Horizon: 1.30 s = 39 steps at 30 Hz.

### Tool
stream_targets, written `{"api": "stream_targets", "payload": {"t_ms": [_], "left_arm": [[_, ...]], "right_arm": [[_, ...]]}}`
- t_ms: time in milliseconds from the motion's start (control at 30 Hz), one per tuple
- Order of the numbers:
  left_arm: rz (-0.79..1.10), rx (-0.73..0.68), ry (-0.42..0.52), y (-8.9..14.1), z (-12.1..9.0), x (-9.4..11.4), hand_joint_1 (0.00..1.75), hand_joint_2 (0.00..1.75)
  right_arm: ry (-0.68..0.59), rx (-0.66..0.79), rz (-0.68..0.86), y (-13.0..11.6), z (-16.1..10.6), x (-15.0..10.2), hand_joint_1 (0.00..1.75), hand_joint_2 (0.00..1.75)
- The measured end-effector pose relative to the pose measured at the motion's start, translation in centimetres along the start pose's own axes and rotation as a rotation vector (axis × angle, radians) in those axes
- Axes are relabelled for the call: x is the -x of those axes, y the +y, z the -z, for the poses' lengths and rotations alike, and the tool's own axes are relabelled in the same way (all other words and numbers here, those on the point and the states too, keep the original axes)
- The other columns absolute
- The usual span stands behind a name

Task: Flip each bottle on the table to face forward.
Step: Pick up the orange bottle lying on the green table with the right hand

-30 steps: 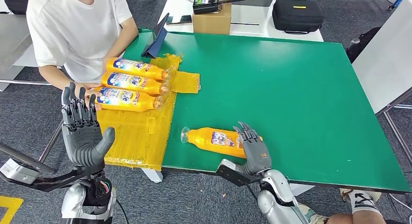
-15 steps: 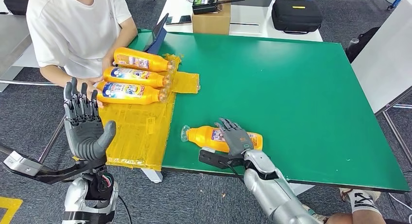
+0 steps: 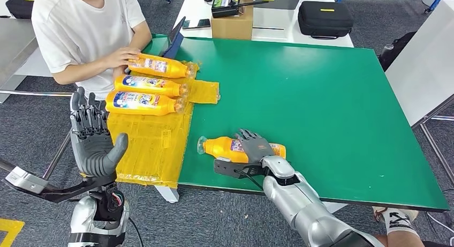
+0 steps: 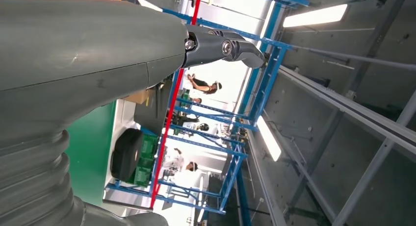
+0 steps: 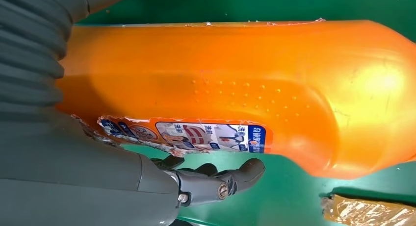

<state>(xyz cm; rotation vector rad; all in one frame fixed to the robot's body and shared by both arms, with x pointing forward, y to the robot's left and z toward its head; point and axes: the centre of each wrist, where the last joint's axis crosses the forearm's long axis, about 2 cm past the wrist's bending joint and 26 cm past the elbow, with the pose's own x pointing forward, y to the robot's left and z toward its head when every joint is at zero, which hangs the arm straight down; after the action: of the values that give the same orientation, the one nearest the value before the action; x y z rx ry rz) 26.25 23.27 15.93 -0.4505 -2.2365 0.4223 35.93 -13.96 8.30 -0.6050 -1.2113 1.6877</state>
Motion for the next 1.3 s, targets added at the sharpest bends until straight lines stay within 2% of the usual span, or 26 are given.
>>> {"api": "stream_targets", "payload": {"t_ms": [267, 533, 833, 1133, 1300], "left_arm": [[0.015, -0.002, 0.001, 0.2, -0.3, -0.1, 0.00, 1.75], [0.045, 0.003, -0.009, 0.8, -1.3, -0.9, 0.00, 1.75], [0.063, -0.007, -0.030, 1.0, -2.4, -2.0, 0.00, 1.75], [0.075, -0.021, -0.046, 1.3, -2.8, -2.7, 0.00, 1.75], [0.078, -0.027, -0.051, 1.4, -2.9, -2.9, 0.00, 1.75]], "right_arm": [[0.032, -0.023, -0.076, -0.4, 0.2, -0.2, 0.00, 1.75], [-0.006, 0.054, -0.130, -0.1, 0.0, -1.2, 0.00, 1.75], [-0.046, 0.275, -0.124, 1.6, -2.8, -2.6, 0.00, 1.75], [0.011, 0.259, -0.138, 3.6, -5.3, -1.2, 0.00, 1.75], [0.022, 0.261, -0.137, 3.9, -5.8, -0.7, 0.00, 1.75]]}}
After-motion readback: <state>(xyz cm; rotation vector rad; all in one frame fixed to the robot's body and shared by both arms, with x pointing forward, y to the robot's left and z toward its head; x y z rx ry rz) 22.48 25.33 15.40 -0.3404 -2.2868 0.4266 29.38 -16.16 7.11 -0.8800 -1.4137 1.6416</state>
